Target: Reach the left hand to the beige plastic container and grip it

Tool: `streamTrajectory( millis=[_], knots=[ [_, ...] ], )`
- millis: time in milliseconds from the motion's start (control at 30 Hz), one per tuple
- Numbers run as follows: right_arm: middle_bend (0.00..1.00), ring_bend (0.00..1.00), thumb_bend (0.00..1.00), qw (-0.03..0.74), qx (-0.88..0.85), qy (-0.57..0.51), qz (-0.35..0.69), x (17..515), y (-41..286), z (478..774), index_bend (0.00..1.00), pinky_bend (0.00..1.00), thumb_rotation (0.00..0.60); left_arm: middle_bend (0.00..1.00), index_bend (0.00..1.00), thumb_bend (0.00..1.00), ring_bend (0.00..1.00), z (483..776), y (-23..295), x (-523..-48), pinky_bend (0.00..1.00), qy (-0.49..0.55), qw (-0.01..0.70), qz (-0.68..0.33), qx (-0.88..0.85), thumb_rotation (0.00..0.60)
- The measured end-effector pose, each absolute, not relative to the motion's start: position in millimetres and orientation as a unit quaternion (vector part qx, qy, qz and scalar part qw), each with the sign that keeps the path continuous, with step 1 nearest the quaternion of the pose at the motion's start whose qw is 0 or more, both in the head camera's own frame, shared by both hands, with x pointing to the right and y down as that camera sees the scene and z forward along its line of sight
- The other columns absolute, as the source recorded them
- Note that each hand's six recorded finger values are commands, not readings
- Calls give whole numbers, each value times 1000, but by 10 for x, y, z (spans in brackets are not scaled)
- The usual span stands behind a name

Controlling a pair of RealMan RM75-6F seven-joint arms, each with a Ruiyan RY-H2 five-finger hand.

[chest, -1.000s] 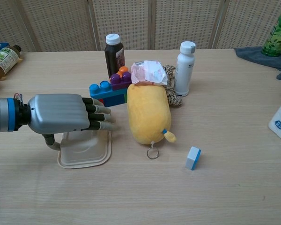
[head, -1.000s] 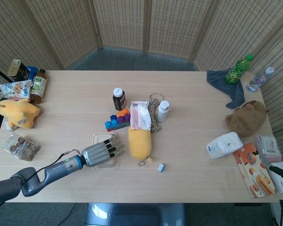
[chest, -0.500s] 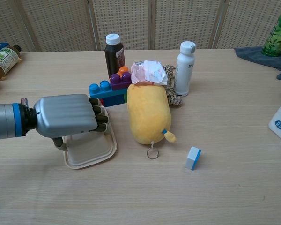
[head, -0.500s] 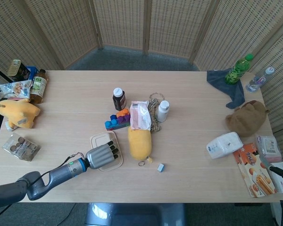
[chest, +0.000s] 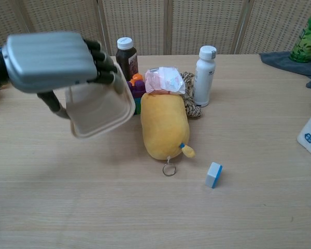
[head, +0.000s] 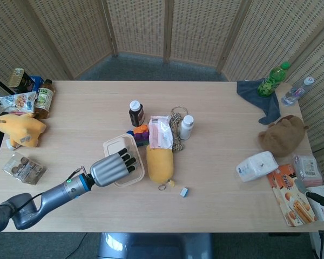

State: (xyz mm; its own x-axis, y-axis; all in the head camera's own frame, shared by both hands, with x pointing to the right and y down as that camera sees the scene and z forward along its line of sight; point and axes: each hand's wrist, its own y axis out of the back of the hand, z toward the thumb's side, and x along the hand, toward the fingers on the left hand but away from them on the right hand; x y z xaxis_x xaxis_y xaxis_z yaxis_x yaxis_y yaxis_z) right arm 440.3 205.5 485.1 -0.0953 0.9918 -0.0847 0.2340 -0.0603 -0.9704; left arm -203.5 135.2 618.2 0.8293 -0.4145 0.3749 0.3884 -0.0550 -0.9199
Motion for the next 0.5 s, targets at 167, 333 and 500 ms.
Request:
streamTrajectory(
  millis=[167,333,500],
  knots=[
    [0,0,0,393,-546,-563,480,4392,2063,4844,0,0,600,699,816,2,785,5673,1009,-1987,903,53,721,-282,-631,600],
    [0,0,0,391,-547,-566,476,4385,2066,4829,0,0,600,693,810,1,784,5228,772,-1882,904,85,755,-264,-595,600],
    [0,0,0,388,-549,-568,474,4380,2070,4815,0,0,600,692,808,1,784,5005,684,-1788,904,99,768,-255,-579,600]
  ],
)
